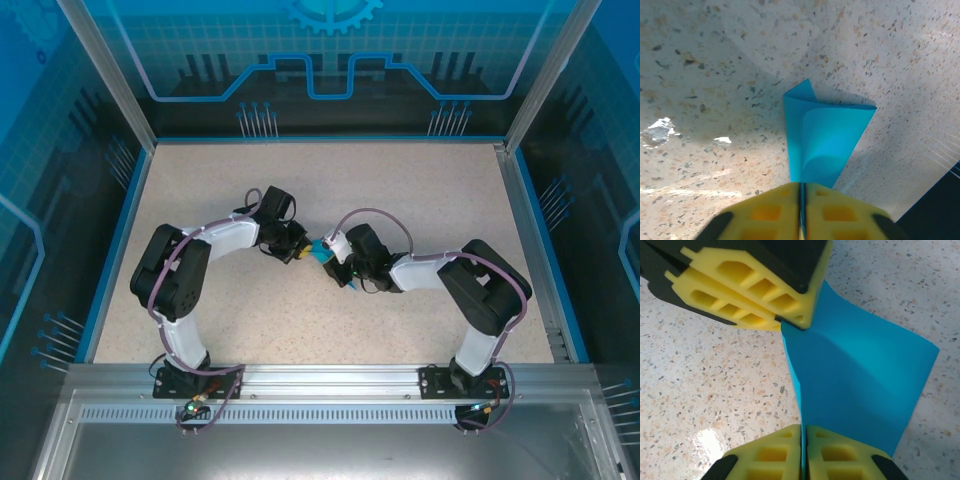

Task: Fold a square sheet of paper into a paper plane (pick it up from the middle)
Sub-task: Fold the wing for the fifth time at the center of the table.

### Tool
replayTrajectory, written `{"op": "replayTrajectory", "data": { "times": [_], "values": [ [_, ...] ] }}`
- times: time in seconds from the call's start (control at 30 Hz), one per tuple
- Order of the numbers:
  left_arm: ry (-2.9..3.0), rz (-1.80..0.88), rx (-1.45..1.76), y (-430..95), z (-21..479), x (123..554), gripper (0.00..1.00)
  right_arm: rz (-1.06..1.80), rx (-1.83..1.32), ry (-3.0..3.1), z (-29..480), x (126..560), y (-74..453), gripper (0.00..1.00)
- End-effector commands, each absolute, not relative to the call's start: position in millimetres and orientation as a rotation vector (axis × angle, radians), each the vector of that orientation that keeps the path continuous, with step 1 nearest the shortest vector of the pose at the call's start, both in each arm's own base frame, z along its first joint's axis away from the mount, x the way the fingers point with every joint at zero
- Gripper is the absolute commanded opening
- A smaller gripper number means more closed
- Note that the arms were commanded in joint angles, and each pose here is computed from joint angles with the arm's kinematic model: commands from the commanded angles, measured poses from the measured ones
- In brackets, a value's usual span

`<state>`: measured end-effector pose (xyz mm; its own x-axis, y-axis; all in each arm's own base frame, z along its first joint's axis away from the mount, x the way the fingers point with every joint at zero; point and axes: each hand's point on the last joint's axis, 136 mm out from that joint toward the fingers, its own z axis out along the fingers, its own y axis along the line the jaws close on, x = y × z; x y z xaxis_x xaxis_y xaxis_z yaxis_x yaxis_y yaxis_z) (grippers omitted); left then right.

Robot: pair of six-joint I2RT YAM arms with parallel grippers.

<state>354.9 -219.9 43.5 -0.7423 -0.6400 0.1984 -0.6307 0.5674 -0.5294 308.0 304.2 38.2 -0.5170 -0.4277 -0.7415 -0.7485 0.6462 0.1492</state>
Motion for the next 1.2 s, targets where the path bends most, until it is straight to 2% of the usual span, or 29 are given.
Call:
{"op": "replayTrajectory", "data": {
  "times": [0.0,0.23,0.43,0.8,1.03,1.17],
  "values": [
    [2.725,-0.911,-1.079,-212.0,66.1,361.5,0.22,0.721,-0.847,2.176,41.6,307.2,305.5,0.07],
    [2.645,-0.969,-0.978,-207.8,84.1,367.5,0.45,0.929,-0.718,2.198,41.1,305.5,302.9,0.06],
    [2.627,-1.039,-0.938,-211.6,81.3,361.0,0.50,1.015,-0.655,2.233,37.4,304.3,302.4,0.10],
    [2.608,-1.142,-0.796,-220.2,79.0,345.3,0.51,1.105,-0.596,2.291,28.6,302.9,301.2,0.13],
    [2.600,-1.225,-0.726,-231.1,75.9,336.0,0.44,1.143,-0.556,2.313,26.1,305.4,300.5,0.15],
    [2.598,-1.238,-0.672,-237.1,75.6,334.2,0.41,1.154,-0.501,2.344,23.1,309.0,296.2,0.13]
  ]
}}
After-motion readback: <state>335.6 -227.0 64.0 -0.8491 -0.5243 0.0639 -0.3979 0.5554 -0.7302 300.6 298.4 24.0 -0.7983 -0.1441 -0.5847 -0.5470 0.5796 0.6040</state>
